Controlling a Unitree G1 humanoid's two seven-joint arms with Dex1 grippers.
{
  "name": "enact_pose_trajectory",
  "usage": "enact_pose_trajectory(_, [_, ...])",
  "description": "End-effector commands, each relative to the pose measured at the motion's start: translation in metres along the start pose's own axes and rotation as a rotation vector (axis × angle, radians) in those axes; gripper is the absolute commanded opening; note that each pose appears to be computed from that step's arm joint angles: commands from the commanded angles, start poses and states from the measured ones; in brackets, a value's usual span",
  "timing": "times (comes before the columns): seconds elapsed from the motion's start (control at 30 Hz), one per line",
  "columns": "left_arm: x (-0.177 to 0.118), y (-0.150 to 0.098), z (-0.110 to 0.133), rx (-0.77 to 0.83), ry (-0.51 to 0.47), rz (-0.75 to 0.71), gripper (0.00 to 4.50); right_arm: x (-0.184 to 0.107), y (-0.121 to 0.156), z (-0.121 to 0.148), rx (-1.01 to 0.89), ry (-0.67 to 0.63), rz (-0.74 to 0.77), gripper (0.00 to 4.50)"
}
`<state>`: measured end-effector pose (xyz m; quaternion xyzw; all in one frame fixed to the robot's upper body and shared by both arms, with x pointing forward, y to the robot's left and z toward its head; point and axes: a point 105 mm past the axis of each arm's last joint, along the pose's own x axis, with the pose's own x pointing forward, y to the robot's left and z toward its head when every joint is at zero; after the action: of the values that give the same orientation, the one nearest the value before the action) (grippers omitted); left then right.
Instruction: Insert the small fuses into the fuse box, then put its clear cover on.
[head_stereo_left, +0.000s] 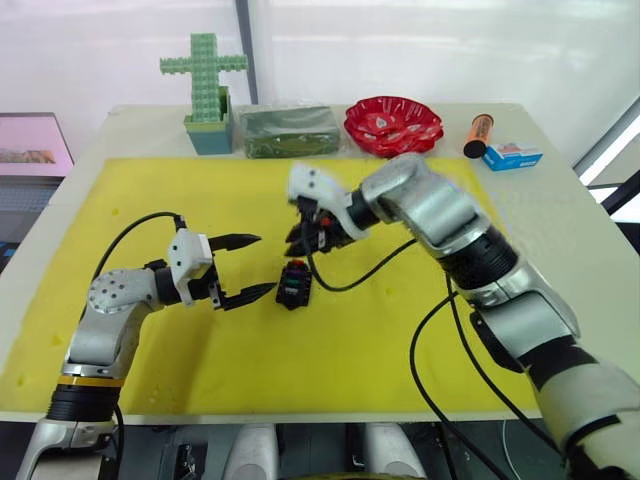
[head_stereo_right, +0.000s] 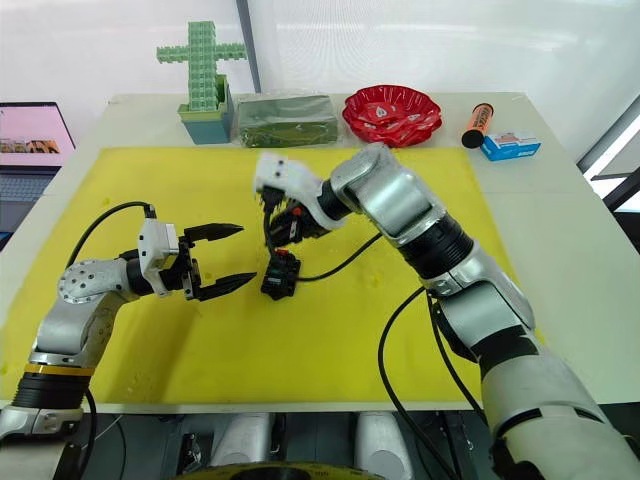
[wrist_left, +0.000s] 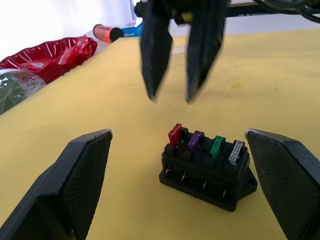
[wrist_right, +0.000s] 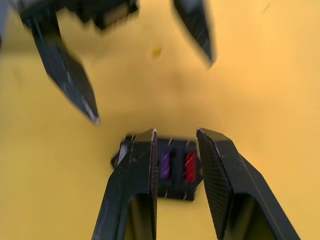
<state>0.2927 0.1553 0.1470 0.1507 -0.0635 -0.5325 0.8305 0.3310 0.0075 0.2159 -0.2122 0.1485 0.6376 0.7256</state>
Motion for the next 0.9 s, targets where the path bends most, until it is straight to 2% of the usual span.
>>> enact_pose_trajectory(0.03, [0.002, -0.001, 0.006, 0.027, -0.013, -0.011, 4.5, -0.01, -0.006, -0.004, -0.014, -0.048, -0.057, 1.18])
enact_pose_trajectory(0.1, [0.002, 0.0, 0.006, 0.028, -0.013, -0.011, 4.5, -0.013, -0.011, -0.012, -0.038, -0.046, -0.095, 0.76])
enact_pose_trajectory(0.17, [0.003, 0.001, 0.007, 0.029, -0.013, -0.013, 4.5, -0.014, -0.012, -0.016, -0.032, -0.051, -0.116, 0.09])
enact_pose_trajectory(0.2, [0.003, 0.001, 0.007, 0.029, -0.013, -0.015, 4.5, -0.013, -0.011, -0.018, -0.034, -0.049, -0.114, 0.04])
enact_pose_trajectory(0.57, [0.005, 0.0, 0.008, 0.029, -0.012, -0.038, 4.5, -0.001, 0.004, -0.031, -0.012, -0.031, -0.071, 0.04])
enact_pose_trajectory(0.9, [0.003, -0.001, 0.006, 0.031, -0.003, -0.038, 4.5, 0.009, 0.003, -0.05, -0.01, 0.017, -0.076, 0.04])
